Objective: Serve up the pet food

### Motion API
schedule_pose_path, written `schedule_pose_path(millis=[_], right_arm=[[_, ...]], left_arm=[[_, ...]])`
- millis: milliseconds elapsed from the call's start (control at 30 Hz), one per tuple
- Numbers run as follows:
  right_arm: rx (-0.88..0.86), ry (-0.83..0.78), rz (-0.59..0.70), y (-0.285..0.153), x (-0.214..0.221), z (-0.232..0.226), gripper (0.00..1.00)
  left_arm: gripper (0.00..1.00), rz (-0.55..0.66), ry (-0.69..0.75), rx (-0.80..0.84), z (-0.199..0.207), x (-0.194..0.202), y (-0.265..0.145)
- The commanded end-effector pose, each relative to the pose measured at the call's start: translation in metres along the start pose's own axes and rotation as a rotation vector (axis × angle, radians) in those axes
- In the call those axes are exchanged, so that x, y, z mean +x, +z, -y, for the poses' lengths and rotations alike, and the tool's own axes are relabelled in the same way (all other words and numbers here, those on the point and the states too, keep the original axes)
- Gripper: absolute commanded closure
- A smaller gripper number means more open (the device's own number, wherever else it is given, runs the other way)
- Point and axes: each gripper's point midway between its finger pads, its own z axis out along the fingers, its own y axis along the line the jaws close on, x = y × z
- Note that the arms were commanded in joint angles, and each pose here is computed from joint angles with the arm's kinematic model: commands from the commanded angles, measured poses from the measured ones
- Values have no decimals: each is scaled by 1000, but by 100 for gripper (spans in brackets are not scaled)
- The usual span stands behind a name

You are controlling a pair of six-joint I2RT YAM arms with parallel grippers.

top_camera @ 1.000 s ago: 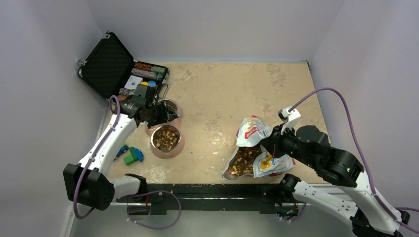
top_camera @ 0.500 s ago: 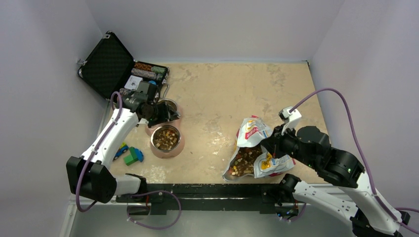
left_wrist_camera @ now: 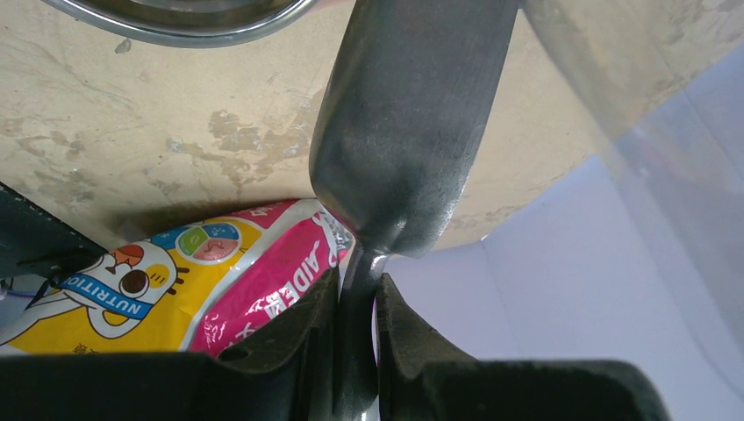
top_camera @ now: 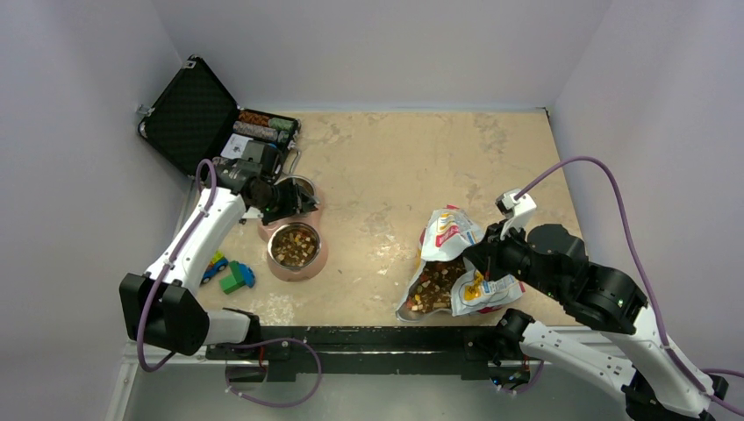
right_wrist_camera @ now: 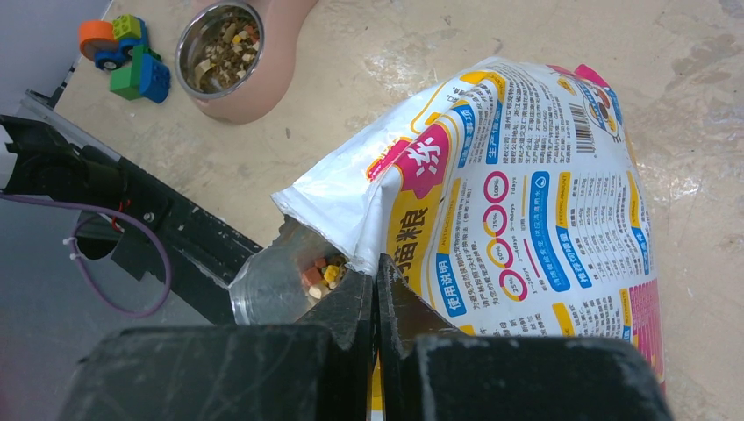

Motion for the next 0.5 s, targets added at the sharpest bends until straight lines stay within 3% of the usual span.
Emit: schedule_pose_path(millis=[0,200,333,467], right_arm=[[-29,31,151,-13,-39,-8,100],[-30,32,150,-13,-38,-8,100],[-30,36,156,-14,-38,-7,100],[-29,32,158,-15,-41,-8,100]], left_arm=[[100,-22,-576,3,22,-3,-12],[100,-10,-541,89,38,-7,-13],[100,-37,-524,19,25,-4,4],[100,-52,-499,111,49,1,-5]])
